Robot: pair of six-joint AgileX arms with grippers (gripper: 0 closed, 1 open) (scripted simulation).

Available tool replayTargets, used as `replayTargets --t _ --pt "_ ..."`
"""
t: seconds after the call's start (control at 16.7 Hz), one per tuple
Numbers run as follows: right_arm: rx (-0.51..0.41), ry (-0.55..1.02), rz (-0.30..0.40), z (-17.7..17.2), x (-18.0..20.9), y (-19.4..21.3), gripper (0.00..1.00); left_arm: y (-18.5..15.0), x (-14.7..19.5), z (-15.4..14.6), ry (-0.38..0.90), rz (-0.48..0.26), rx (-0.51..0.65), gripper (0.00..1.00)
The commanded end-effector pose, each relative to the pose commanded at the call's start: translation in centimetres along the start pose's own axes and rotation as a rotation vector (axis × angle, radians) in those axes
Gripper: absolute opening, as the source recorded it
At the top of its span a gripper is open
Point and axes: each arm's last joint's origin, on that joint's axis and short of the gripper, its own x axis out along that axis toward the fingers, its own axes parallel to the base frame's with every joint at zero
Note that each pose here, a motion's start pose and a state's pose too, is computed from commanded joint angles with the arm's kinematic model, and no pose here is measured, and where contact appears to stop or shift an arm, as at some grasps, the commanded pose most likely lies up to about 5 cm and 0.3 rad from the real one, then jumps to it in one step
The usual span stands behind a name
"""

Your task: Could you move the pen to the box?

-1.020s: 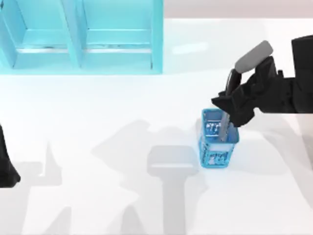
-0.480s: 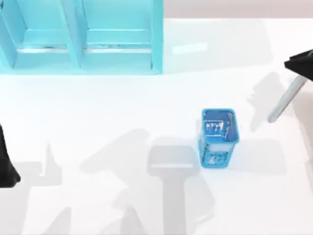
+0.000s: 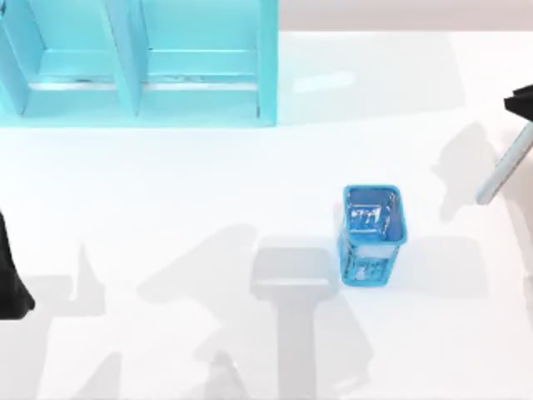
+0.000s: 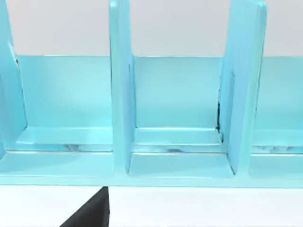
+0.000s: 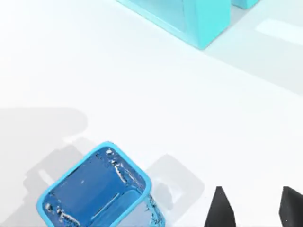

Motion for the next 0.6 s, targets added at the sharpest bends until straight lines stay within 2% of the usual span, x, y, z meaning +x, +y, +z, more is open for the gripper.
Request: replayTargets --t 0.18,0.48,0.6 --pt "0.033 0.007 -0.088 -0.7 -2.8 -1.2 0.0 0.0 0.0 0.0 0.0 0.0 0.0 1.0" --pt "0.134 0.026 -0.399 -3.4 -11.7 -2.6 0.0 0.0 0.0 0.0 0.0 0.0 0.0 1.0" --pt "0.151 0.044 -0.497 -4.1 -14.3 -2.1 0.0 0.0 0.0 0.0 0.0 0.0 0.0 1.0"
